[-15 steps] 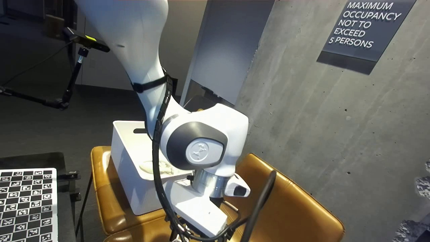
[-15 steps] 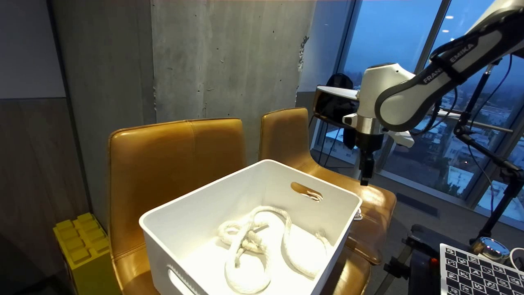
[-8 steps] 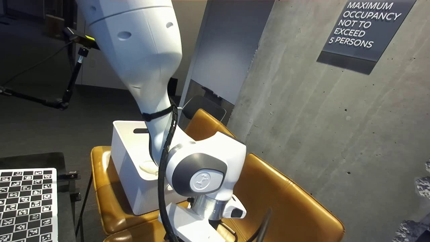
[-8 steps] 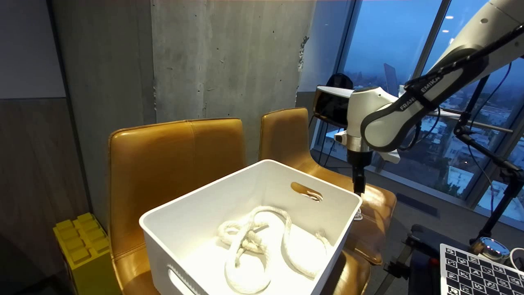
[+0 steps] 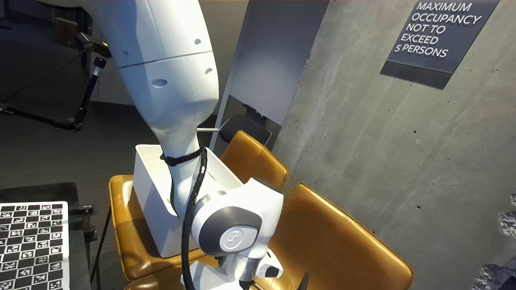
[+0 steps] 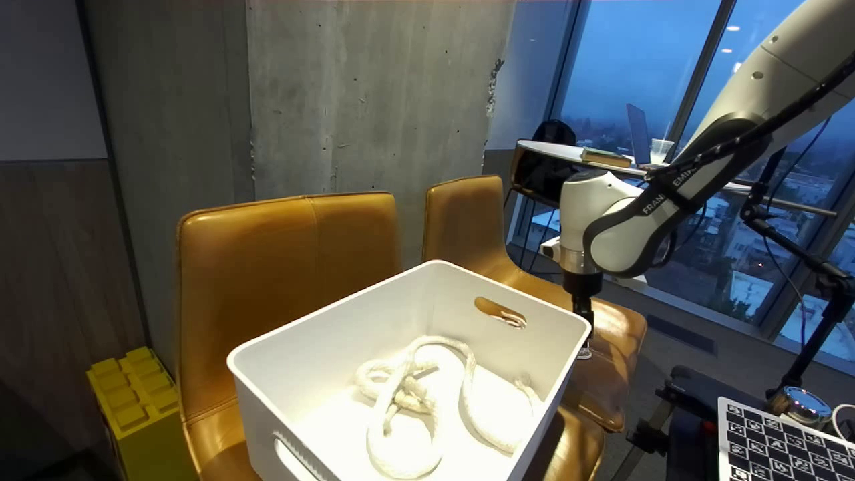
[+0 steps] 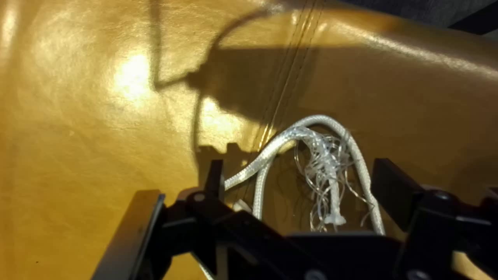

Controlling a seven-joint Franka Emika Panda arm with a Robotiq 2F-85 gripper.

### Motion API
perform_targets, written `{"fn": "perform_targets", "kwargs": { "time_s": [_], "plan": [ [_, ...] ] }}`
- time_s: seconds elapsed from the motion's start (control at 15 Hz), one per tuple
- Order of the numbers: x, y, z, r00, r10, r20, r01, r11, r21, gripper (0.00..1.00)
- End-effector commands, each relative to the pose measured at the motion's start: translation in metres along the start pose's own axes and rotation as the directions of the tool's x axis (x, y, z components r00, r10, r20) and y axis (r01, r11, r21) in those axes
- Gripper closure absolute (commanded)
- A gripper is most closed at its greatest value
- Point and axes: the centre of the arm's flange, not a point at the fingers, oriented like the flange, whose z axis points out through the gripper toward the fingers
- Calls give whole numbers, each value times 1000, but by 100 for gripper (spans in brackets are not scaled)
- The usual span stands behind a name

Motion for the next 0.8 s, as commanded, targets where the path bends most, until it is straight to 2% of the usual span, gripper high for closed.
{"fn": "perform_targets", "kwargs": {
  "time_s": [0.0,0.2,0.53,0.6,0.73],
  "plan": [
    [4,-1,15,1000,1,3,-1,1000,-27,35],
    [1,-3,24,1000,7,8,-7,1000,-28,60],
    [-8,-3,25,1000,17,13,-16,999,-31,95],
    [-10,-5,20,1000,18,11,-17,999,-35,100],
    [-13,-9,5,1000,17,4,-16,999,-41,100]
  ]
}}
